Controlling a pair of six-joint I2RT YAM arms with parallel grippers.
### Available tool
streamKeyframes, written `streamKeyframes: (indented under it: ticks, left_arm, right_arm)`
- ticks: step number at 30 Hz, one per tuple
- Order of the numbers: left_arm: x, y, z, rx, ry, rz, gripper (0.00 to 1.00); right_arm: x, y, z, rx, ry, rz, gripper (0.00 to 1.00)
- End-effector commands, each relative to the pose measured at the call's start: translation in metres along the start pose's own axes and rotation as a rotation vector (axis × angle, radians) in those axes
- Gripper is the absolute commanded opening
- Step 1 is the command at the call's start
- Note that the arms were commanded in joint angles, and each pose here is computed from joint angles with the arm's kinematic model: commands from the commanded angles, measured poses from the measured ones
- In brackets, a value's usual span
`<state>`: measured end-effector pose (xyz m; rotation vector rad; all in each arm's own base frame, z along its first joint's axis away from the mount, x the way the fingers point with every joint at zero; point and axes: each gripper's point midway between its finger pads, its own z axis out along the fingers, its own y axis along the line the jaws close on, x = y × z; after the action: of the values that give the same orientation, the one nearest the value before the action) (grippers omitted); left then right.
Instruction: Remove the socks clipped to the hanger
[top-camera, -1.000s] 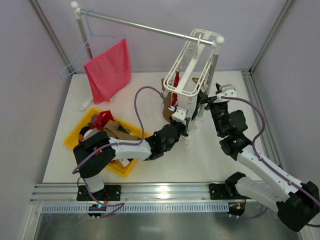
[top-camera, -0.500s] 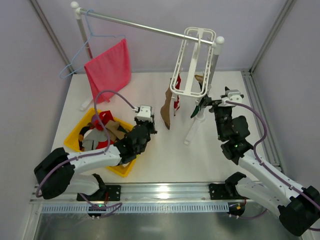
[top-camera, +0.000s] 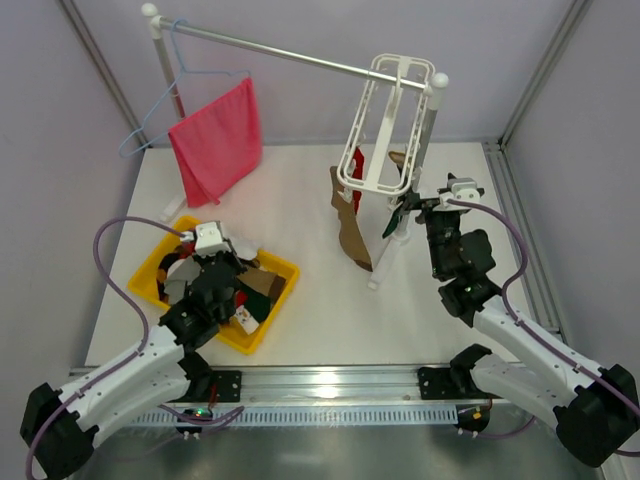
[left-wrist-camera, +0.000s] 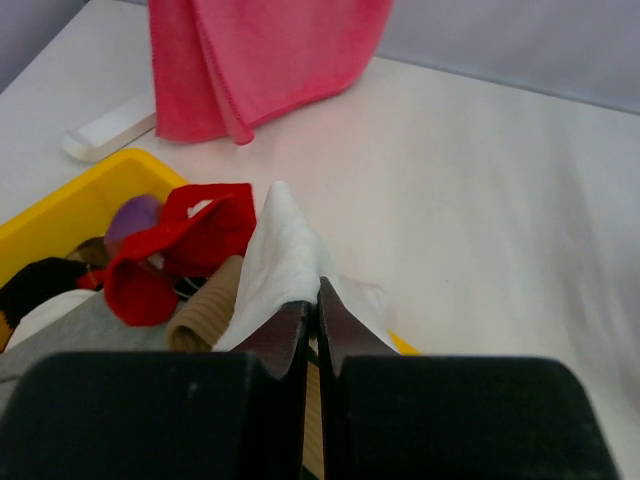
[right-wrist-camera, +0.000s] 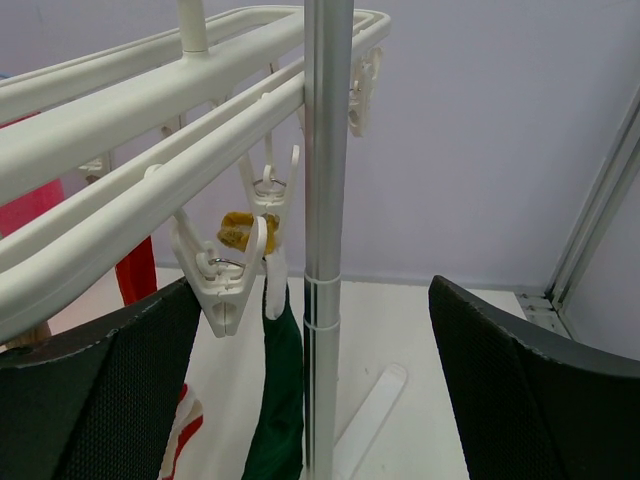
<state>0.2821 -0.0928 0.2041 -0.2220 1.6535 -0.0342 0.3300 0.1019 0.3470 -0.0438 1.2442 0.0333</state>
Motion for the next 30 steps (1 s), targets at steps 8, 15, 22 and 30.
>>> streamKeyframes:
  ticks: [8, 15, 22, 30]
  left_arm:
    - [0.033, 0.069, -0.020, -0.222, 0.120, -0.013, 0.00]
    - [0.013, 0.095, -0.035, -0.355, 0.108, -0.064, 0.00]
    - [0.003, 0.114, -0.051, -0.410, 0.055, -0.165, 0.00]
    - [0.007, 0.109, -0.049, -0.389, 0.069, -0.191, 0.00]
  right_arm:
    - [-0.016, -0.004, 0.005, 0.027, -0.055, 0.030, 0.93]
    - [-0.015, -0.004, 0.005, 0.030, -0.051, 0.033, 0.93]
    - [-0.015, -0.005, 0.005, 0.033, -0.052, 0.032, 0.94]
    - [-0.015, -0.003, 0.006, 0.030, -0.051, 0.036, 0.94]
